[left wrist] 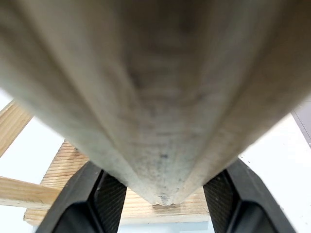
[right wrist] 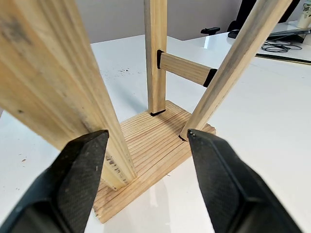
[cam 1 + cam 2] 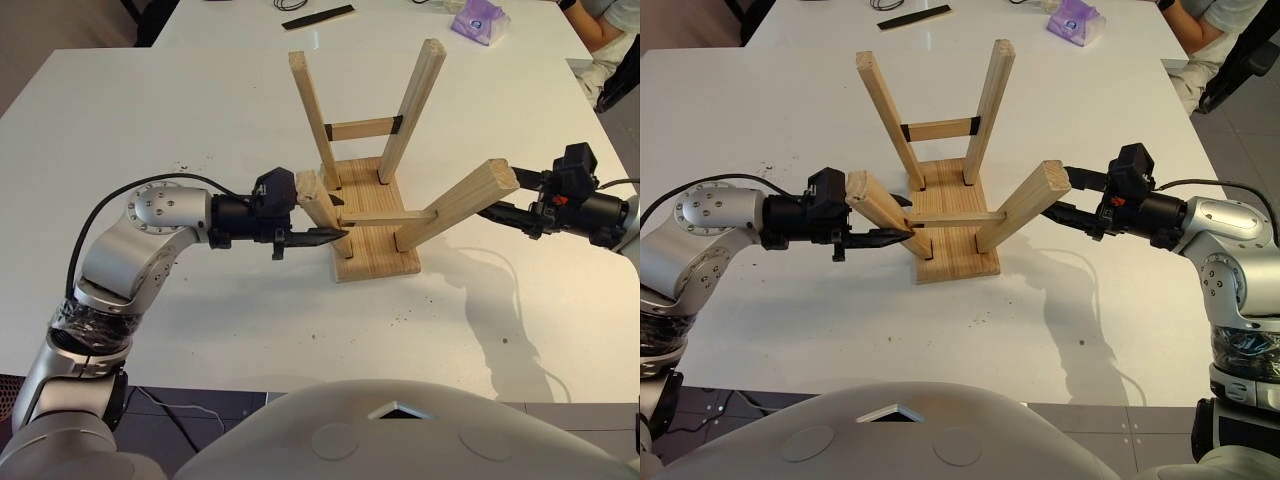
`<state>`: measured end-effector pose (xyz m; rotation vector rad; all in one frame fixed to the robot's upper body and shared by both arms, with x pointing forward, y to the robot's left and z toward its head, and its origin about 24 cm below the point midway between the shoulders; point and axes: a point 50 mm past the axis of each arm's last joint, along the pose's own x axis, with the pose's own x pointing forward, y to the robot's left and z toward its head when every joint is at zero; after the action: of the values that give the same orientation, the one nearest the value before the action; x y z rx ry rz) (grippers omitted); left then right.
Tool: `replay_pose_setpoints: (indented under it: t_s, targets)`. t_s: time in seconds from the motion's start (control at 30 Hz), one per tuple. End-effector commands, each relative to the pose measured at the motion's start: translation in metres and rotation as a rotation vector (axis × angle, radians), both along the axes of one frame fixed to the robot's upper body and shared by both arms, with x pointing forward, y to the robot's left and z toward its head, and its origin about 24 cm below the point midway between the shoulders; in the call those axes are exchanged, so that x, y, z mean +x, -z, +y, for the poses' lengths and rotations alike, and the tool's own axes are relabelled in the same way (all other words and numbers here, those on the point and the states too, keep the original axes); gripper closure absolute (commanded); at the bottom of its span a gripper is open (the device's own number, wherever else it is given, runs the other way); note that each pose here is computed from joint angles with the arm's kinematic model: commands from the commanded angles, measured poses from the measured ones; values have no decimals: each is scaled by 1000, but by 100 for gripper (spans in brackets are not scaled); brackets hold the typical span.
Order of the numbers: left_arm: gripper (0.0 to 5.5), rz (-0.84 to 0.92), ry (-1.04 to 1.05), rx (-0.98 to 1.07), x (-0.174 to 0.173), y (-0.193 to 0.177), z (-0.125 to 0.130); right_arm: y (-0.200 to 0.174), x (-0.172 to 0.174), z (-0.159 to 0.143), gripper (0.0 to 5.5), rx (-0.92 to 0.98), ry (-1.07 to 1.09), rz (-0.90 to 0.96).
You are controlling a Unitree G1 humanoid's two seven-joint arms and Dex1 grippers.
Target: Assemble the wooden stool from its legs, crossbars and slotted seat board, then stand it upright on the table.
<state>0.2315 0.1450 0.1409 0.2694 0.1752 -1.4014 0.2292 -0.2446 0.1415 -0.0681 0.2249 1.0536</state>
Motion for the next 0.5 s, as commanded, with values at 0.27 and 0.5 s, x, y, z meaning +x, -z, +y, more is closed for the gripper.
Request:
replay_pose_setpoints:
  t_s: [0.27, 0.5]
  targets:
    - [346, 300, -282, 277, 8, 86, 27, -27, 8, 8, 251, 107, -25, -120]
    - [346, 274, -265, 264, 9, 79, 21, -121, 15, 37, 251, 527, 59, -436]
